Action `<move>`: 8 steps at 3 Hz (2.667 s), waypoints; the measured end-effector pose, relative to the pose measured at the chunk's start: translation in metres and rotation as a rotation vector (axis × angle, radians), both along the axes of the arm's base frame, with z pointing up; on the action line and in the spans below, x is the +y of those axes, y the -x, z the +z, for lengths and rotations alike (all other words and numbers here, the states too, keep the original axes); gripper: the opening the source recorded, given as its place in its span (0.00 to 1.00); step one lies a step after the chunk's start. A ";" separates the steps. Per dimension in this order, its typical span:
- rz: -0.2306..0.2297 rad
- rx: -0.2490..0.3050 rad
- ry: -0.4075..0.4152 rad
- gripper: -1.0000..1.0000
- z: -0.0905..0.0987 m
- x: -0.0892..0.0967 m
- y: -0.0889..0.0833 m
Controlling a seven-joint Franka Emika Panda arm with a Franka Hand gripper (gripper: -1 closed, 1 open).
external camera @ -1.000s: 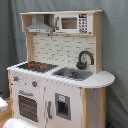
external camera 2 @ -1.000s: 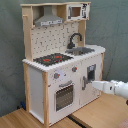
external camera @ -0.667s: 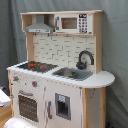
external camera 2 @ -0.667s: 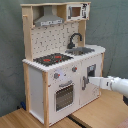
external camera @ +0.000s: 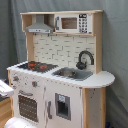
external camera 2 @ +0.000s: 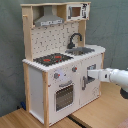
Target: Play with the kitchen
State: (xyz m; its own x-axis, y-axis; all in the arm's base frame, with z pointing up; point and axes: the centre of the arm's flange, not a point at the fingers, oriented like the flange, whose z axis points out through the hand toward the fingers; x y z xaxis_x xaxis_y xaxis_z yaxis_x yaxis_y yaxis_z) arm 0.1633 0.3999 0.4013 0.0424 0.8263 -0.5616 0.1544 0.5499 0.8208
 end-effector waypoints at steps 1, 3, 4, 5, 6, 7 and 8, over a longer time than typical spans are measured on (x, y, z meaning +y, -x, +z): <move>-0.002 0.002 0.047 1.00 0.025 -0.007 -0.007; -0.002 0.021 0.134 1.00 0.068 -0.024 -0.019; 0.002 0.022 0.165 1.00 0.089 -0.034 -0.025; 0.009 0.014 0.191 1.00 0.112 -0.041 -0.030; 0.021 -0.009 0.151 1.00 0.144 -0.042 -0.040; 0.046 -0.036 0.113 1.00 0.171 -0.045 -0.051; 0.050 -0.040 0.111 1.00 0.198 -0.054 -0.065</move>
State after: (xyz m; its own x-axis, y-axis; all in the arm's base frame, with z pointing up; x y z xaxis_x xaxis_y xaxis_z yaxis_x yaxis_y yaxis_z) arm 0.2282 0.3456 0.5995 0.0269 0.7608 -0.6485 0.0929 0.6440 0.7594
